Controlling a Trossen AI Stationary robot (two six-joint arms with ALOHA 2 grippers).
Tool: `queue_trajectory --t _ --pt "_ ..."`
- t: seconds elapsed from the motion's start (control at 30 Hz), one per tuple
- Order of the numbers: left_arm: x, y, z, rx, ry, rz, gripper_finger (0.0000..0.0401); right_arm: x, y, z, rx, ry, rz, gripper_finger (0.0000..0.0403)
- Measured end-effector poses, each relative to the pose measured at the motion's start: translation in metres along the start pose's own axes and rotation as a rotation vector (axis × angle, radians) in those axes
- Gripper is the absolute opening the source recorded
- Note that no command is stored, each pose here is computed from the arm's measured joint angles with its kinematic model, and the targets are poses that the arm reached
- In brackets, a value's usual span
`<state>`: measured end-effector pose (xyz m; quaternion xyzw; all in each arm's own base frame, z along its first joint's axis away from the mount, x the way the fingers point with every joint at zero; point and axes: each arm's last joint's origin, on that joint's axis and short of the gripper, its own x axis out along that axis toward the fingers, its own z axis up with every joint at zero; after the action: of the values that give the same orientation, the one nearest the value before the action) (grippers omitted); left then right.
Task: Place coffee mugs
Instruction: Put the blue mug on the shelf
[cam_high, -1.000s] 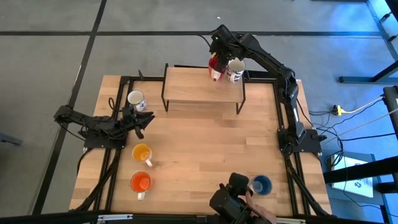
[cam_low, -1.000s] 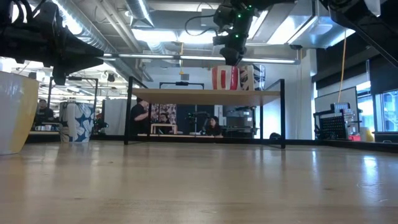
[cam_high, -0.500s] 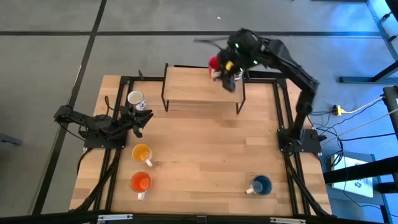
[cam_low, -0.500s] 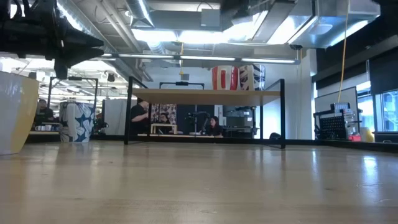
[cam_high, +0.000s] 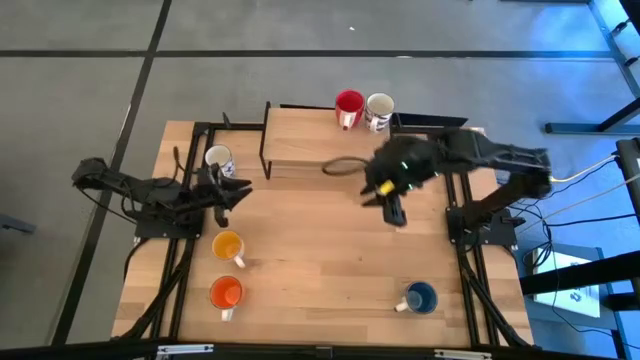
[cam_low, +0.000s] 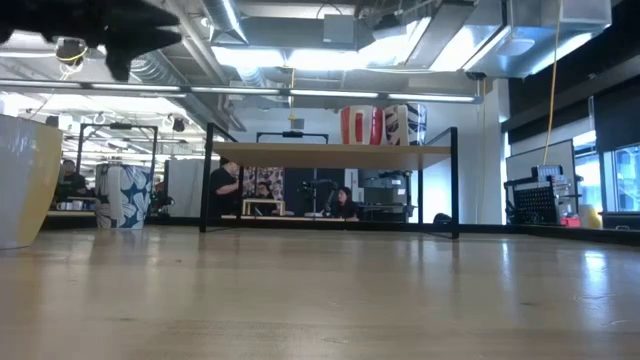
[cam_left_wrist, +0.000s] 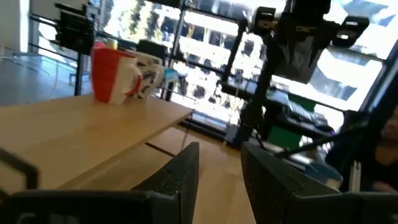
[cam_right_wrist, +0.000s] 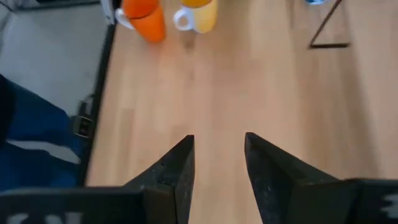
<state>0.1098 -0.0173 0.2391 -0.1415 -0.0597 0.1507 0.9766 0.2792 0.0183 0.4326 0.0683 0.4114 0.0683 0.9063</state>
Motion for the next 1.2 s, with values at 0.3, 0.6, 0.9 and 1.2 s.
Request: queue_trajectory --t 0.3,0.6,0.9,1.2 --pt "0.048 -0.045 0.005 0.079 0.21 -0.08 0.0114 0.01 0.052 -0.079 0.227 0.024 -0.007 0.0128" --pt "0.088 -0.095 0.0 0.094 0.322 -0.129 0.0114 0.036 0.1 -0.148 0.438 0.251 -0.033 0.0128" --pt "0.106 -0.129 -0.013 0.025 0.388 -0.148 0.0114 0.054 0.12 -0.21 0.789 0.498 -0.149 0.0128" --pt "0.105 -0.14 -0.02 -0.014 0.408 -0.154 0.0114 0.066 0.13 -0.242 0.878 0.514 -0.166 0.0131"
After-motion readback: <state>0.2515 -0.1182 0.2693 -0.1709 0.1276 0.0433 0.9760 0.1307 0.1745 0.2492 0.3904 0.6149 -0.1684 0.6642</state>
